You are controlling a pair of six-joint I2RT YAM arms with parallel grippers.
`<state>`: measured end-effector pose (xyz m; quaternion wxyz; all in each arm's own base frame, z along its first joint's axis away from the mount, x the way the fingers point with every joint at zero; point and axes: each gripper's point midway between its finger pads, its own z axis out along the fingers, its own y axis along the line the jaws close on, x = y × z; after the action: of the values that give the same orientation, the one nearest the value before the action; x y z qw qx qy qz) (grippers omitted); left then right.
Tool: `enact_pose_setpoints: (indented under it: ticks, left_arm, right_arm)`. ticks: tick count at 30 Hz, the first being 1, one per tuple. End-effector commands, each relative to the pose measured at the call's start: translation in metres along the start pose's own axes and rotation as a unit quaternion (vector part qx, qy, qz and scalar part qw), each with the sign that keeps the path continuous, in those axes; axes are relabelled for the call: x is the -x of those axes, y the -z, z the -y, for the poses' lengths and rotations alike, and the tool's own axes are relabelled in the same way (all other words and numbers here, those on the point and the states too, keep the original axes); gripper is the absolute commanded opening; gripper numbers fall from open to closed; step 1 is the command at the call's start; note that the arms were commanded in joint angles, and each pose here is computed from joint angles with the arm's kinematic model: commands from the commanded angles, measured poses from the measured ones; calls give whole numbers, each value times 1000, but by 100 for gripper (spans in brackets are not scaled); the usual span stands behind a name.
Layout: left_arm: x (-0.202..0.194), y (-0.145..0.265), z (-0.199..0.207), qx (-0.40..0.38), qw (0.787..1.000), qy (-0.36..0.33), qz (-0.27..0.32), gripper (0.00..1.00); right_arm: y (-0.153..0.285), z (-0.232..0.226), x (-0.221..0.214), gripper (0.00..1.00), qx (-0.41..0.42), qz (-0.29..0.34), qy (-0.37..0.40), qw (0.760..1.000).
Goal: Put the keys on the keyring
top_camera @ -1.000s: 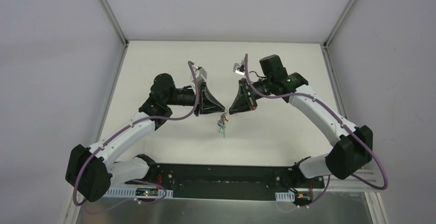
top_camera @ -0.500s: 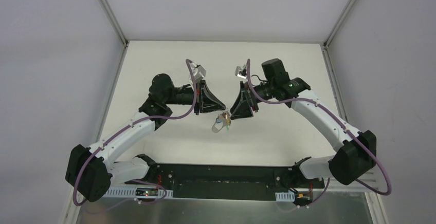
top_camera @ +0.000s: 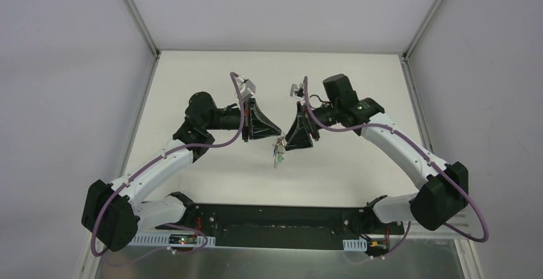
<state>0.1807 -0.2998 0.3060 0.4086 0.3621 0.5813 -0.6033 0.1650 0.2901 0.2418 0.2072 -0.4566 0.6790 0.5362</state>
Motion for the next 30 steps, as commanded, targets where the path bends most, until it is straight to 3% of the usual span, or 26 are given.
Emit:
enact_pose_setpoints:
  ticks: [1, 9, 30]
  left_arm:
    - [14, 1, 4, -3, 999, -28, 18, 0]
    - [12, 2, 5, -5, 999, -30, 14, 0]
    - [27, -4, 3, -7, 999, -2, 44, 0]
  right_arm:
    - [11, 2, 15, 56, -37, 19, 40, 998]
    - [25, 1, 18, 59, -78, 30, 73, 994]
    - [6, -14, 13, 59, -17, 26, 102, 994]
